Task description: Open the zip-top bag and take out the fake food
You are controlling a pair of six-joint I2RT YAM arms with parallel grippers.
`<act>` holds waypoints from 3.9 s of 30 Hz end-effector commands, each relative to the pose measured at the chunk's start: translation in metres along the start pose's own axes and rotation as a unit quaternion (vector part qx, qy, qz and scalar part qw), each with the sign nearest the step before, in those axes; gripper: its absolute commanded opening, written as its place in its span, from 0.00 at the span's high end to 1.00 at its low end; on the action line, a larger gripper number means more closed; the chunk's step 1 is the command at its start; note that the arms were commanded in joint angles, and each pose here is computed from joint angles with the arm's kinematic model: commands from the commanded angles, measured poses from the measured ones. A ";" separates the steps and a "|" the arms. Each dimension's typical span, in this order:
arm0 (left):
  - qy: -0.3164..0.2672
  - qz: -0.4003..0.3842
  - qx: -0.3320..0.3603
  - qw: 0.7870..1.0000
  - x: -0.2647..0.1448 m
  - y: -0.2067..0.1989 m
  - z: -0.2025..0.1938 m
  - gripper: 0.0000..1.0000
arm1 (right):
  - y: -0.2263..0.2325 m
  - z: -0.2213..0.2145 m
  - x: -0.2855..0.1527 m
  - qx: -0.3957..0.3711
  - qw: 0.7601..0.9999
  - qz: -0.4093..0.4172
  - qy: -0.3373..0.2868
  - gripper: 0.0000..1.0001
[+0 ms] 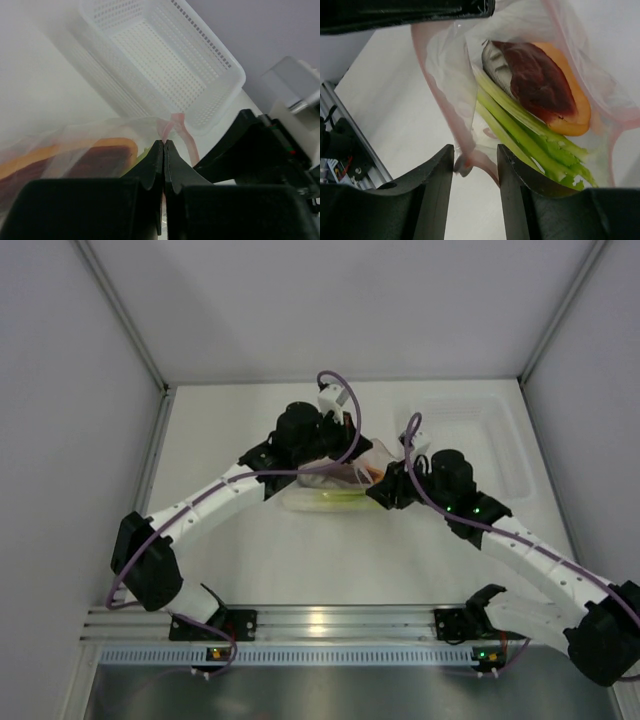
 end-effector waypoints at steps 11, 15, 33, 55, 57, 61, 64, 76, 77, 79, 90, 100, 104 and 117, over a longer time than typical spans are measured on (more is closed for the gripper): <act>0.045 -0.128 0.052 0.989 -0.023 -0.043 0.007 1.00 | -0.011 0.002 0.025 -0.085 0.986 -0.051 -0.132 0.52; 0.072 -0.136 0.065 0.986 -0.029 -0.040 -0.003 1.00 | -0.024 0.006 0.020 -0.087 0.979 -0.113 -0.144 0.54; 0.060 -0.079 0.026 0.995 -0.026 -0.023 0.006 1.00 | 0.012 0.021 -0.010 -0.124 0.984 -0.024 -0.125 0.62; 0.041 -0.126 0.004 0.991 -0.037 -0.050 0.029 1.00 | -0.022 -0.035 0.050 -0.160 0.984 -0.075 -0.010 0.54; 0.034 -0.159 0.000 0.987 -0.037 -0.058 0.030 1.00 | -0.029 -0.040 0.053 -0.166 0.982 -0.093 -0.017 0.54; 0.064 -0.231 -0.012 0.971 -0.040 -0.073 0.021 1.00 | -0.033 -0.036 0.055 -0.181 0.976 -0.113 -0.045 0.50; 0.081 -0.260 -0.007 0.962 -0.039 -0.078 0.018 1.00 | -0.024 -0.035 0.057 -0.230 0.966 -0.105 -0.052 0.46; 0.075 -0.235 0.016 0.969 -0.047 -0.055 0.029 1.00 | -0.032 -0.049 0.063 -0.305 0.939 -0.153 0.027 0.40; 0.081 -0.215 0.020 0.973 -0.047 -0.047 0.026 1.00 | -0.032 -0.052 0.063 -0.306 0.940 -0.149 0.035 0.38; 0.071 -0.161 0.027 0.984 -0.044 -0.028 0.030 1.00 | -0.027 -0.055 0.065 -0.306 0.942 -0.127 0.048 0.36; 0.087 -0.194 0.068 0.975 -0.050 -0.025 0.028 1.00 | -0.027 -0.056 0.080 -0.322 0.937 -0.123 0.057 0.39; 0.081 -0.237 0.081 0.965 -0.071 -0.044 0.034 1.00 | -0.035 -0.052 0.095 -0.325 0.934 -0.150 0.010 0.51; 0.078 -0.223 0.079 0.968 -0.068 -0.040 0.034 1.00 | -0.027 -0.051 0.095 -0.324 0.938 -0.121 -0.003 0.83; 0.074 -0.139 0.049 0.986 -0.047 -0.008 0.029 1.00 | 0.006 -0.024 0.080 -0.306 0.950 -0.054 -0.037 1.00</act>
Point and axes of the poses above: each gripper's point midway between its finger pads, its own x axis out along the fingers, its own y axis along the line the jaws close on, z = x × y, the point moved 4 cm from there along -x, back along the fingers, and after that the axes turned 2 degrees about -x, right-handed, at the moved point
